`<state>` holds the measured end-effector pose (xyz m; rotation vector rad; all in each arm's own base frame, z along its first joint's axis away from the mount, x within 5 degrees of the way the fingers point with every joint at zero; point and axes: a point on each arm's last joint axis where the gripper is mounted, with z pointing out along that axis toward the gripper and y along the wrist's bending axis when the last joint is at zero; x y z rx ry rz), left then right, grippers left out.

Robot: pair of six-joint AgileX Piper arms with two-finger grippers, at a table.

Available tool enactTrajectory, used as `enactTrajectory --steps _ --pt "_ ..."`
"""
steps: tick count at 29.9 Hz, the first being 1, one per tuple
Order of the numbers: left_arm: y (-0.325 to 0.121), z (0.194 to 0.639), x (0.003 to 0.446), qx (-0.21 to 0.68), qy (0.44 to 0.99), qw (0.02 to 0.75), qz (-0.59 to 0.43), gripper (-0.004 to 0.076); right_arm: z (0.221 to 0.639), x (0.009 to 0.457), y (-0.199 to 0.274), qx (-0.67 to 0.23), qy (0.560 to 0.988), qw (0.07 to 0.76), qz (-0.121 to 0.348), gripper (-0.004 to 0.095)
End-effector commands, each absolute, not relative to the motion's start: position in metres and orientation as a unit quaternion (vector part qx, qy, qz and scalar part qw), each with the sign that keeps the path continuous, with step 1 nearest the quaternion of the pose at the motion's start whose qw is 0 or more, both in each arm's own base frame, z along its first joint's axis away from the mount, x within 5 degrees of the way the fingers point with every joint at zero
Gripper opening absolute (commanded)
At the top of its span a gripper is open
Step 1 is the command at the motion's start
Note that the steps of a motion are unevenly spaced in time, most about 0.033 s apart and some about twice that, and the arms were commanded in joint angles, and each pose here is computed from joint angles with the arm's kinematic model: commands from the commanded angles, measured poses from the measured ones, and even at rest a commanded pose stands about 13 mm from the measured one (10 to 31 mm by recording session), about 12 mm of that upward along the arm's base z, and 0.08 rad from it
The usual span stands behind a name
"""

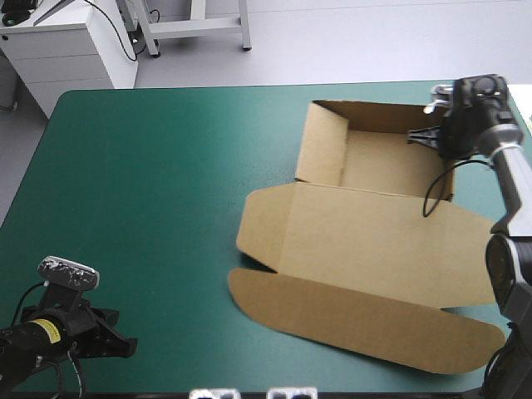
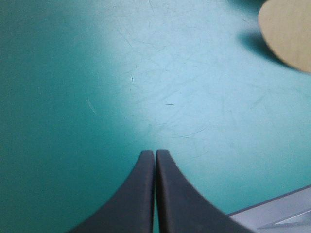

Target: Fold the box

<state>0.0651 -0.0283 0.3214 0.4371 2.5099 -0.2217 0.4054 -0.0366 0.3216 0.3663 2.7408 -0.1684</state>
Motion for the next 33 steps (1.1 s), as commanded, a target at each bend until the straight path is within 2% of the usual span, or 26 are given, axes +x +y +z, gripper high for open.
enactTrajectory --steps 1,5,8,16,18,23,25,33 --pt "-0.029 0.326 0.063 0.165 0.942 0.279 -0.090 -0.0008 0.355 0.379 -0.101 0.200 0.953 0.213 -0.086 -0.0020" --pt "-0.031 0.326 0.063 0.164 0.941 0.280 -0.099 -0.0008 0.352 0.356 -0.170 0.283 0.932 0.199 -0.105 -0.0020" --pt "-0.031 0.326 0.063 0.164 0.940 0.281 -0.101 -0.0008 0.345 0.342 -0.205 0.329 0.920 0.186 -0.108 -0.0020" --pt "-0.031 0.326 0.063 0.164 0.940 0.281 -0.103 -0.0008 0.331 0.331 -0.235 0.352 0.912 0.161 -0.135 -0.0010" --pt "-0.032 0.327 0.063 0.164 0.940 0.281 -0.107 -0.0008 0.327 0.333 -0.235 0.354 0.913 0.158 -0.127 0.0037" --pt "-0.033 0.326 0.061 0.164 0.941 0.275 -0.112 -0.0008 0.324 0.338 -0.230 0.342 0.921 0.159 -0.095 0.0379" --pt "-0.033 0.326 0.061 0.164 0.941 0.275 -0.112 -0.0008 0.326 0.337 -0.230 0.335 0.923 0.162 -0.097 0.0460" --pt "-0.033 0.326 0.062 0.164 0.941 0.275 -0.111 -0.0008 0.373 0.314 -0.216 0.333 0.911 0.218 -0.112 0.0481"
